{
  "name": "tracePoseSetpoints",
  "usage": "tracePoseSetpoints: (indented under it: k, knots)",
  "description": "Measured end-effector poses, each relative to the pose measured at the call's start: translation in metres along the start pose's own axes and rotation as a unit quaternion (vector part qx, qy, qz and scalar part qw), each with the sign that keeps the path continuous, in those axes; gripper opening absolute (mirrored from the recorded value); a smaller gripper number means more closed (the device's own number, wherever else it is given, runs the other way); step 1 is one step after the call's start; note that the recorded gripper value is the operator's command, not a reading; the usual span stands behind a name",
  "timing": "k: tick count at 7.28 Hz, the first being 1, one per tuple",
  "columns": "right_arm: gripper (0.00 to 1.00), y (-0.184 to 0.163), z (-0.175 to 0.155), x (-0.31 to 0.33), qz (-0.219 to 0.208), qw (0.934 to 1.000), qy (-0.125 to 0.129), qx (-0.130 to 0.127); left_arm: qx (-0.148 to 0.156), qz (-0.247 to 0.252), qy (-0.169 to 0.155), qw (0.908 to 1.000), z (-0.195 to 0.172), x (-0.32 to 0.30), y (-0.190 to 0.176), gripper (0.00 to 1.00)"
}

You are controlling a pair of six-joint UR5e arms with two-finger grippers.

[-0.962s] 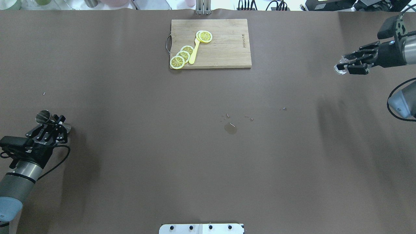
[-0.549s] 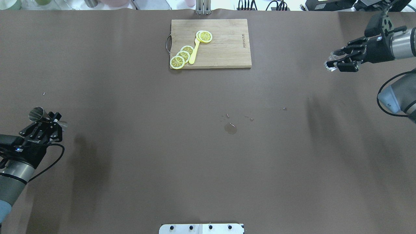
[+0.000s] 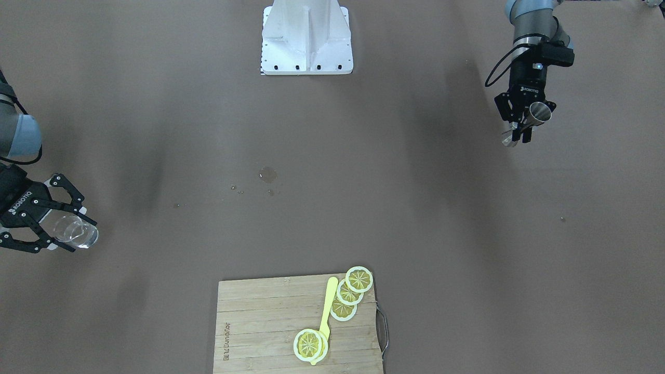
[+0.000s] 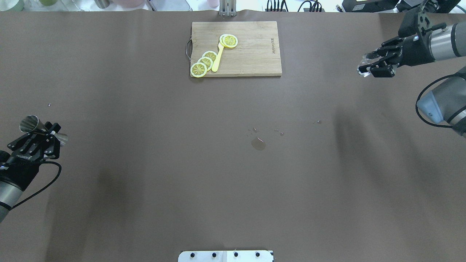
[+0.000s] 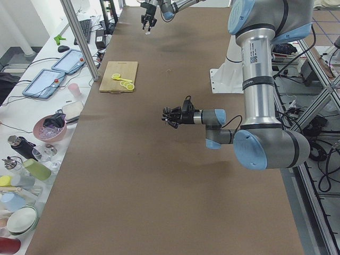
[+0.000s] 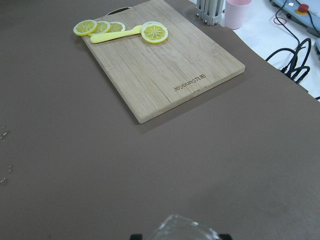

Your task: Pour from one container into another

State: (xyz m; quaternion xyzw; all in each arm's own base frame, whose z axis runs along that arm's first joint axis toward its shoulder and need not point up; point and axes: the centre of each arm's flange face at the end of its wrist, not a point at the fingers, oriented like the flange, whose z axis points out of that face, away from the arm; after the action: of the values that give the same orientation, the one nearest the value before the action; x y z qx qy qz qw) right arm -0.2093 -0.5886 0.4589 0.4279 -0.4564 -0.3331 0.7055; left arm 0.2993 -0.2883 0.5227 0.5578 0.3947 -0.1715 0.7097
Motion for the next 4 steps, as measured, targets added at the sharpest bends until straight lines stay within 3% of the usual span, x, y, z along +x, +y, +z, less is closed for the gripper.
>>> tracePoseSetpoints:
  k: [2, 4]
  knots:
    - [0.00, -0.019, 0.000, -0.014, 0.007, 0.9998, -0.006, -0.017, -0.031, -0.004, 0.031, 0.9990, -0.003, 0.013, -0.004, 0.00]
    - [0.00, -0.035, 0.003, -0.030, 0.013, 0.9994, -0.011, -0.030, -0.042, 0.012, 0.054, 0.9976, -0.004, 0.025, -0.011, 0.00]
